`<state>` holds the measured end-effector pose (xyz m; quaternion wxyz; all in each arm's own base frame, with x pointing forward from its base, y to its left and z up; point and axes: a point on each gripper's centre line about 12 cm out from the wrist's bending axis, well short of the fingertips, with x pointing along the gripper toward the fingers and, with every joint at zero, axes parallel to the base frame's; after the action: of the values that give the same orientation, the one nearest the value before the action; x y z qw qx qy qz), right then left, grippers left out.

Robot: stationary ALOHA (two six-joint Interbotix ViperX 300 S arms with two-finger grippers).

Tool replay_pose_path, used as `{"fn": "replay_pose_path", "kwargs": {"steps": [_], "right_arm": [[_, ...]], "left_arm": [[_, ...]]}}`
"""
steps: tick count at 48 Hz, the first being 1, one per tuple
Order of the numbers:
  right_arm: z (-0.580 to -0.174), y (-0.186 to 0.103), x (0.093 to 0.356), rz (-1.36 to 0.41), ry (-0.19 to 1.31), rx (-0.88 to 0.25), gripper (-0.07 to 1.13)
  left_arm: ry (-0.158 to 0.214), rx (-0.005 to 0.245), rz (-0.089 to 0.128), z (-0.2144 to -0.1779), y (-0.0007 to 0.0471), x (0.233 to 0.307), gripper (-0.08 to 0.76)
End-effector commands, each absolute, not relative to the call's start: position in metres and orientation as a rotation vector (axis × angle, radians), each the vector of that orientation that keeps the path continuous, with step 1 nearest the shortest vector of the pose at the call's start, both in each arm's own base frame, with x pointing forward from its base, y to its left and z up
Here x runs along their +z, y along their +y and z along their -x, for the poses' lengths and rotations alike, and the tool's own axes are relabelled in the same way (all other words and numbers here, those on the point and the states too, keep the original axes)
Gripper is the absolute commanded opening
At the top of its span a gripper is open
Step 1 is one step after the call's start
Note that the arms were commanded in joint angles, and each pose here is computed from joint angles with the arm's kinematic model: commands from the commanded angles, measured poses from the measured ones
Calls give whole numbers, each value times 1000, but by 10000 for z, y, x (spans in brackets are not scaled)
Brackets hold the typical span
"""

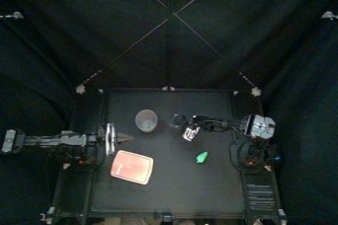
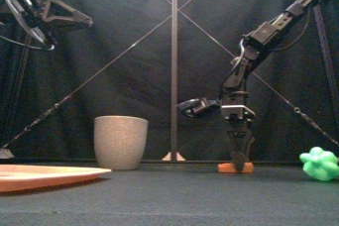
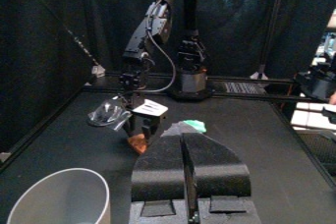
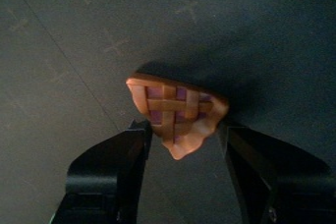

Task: Pick the pie then place it in the grey bowl
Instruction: Place pie in the grey bowl

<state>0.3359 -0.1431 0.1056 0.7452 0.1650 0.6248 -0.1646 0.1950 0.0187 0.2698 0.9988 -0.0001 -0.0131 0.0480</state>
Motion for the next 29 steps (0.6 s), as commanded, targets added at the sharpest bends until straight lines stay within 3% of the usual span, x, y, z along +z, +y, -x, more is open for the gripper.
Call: {"fn": "replay_pose_path", "kwargs": {"steps": [1, 29], "right_arm": [[-3407, -1433, 1162, -343, 1334, -358, 732], [-3574, -1471, 1511, -261, 1122, -363, 709]], "left_arm": [[-41, 99, -1, -1963, 195, 2743, 12], [-31, 114, 1, -1952, 224, 2700, 12]]}}
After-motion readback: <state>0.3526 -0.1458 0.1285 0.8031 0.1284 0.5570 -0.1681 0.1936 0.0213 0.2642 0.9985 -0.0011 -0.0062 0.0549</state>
